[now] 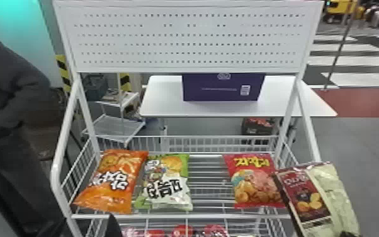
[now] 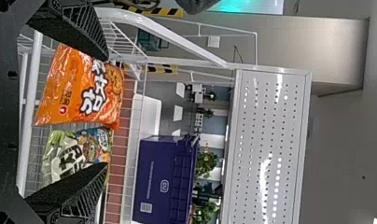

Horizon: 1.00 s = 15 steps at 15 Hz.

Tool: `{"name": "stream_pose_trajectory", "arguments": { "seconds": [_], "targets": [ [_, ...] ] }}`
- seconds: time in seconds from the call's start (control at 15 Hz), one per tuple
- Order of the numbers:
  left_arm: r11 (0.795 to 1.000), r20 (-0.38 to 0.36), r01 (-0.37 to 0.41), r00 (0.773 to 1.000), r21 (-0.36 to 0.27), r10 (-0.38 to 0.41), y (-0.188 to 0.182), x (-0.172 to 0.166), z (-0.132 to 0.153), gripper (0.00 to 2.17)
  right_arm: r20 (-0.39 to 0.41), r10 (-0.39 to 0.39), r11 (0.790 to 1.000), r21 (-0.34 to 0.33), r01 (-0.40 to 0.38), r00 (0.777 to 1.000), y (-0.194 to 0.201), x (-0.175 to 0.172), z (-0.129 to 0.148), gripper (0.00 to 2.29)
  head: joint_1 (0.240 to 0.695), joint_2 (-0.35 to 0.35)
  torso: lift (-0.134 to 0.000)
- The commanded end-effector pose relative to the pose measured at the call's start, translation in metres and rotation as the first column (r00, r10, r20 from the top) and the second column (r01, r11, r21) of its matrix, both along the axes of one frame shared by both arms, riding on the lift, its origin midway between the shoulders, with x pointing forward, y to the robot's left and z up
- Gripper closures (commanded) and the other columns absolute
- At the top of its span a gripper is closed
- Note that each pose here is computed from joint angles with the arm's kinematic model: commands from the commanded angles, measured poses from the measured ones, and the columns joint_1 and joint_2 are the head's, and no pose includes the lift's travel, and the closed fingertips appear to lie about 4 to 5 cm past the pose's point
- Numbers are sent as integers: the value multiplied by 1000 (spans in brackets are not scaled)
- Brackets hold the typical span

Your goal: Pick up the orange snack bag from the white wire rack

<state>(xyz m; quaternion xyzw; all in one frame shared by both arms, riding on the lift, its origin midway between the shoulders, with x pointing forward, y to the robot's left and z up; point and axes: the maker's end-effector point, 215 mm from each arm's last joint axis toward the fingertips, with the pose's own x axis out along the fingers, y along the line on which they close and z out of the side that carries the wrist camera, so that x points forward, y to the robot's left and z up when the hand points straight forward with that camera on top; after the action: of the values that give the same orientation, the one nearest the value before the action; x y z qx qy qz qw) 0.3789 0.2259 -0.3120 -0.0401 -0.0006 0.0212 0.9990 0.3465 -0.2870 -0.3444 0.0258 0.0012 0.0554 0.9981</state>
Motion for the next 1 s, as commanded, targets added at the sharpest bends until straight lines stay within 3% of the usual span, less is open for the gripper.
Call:
{"name": "stream_pose_trajectory", "arguments": {
  "seconds": [0.0, 0.73, 0.93],
  "targets": [
    [1000, 0, -1, 1000, -1, 1, 0, 0, 0, 83, -1, -5, 1000, 6, 5, 1000, -2, 0, 0, 2256, 499, 0, 0],
    [1000, -6, -1, 1000, 2, 1, 0, 5, -6, 83, 3, -7, 1000, 8, 7, 1000, -3, 1, 1, 2256, 499, 0, 0],
    [1000, -4, 4, 1000, 13, -4, -4, 40, -26, 83, 4, -5, 1000, 9, 4, 1000, -2, 2, 1, 2256, 499, 0, 0]
  ]
}}
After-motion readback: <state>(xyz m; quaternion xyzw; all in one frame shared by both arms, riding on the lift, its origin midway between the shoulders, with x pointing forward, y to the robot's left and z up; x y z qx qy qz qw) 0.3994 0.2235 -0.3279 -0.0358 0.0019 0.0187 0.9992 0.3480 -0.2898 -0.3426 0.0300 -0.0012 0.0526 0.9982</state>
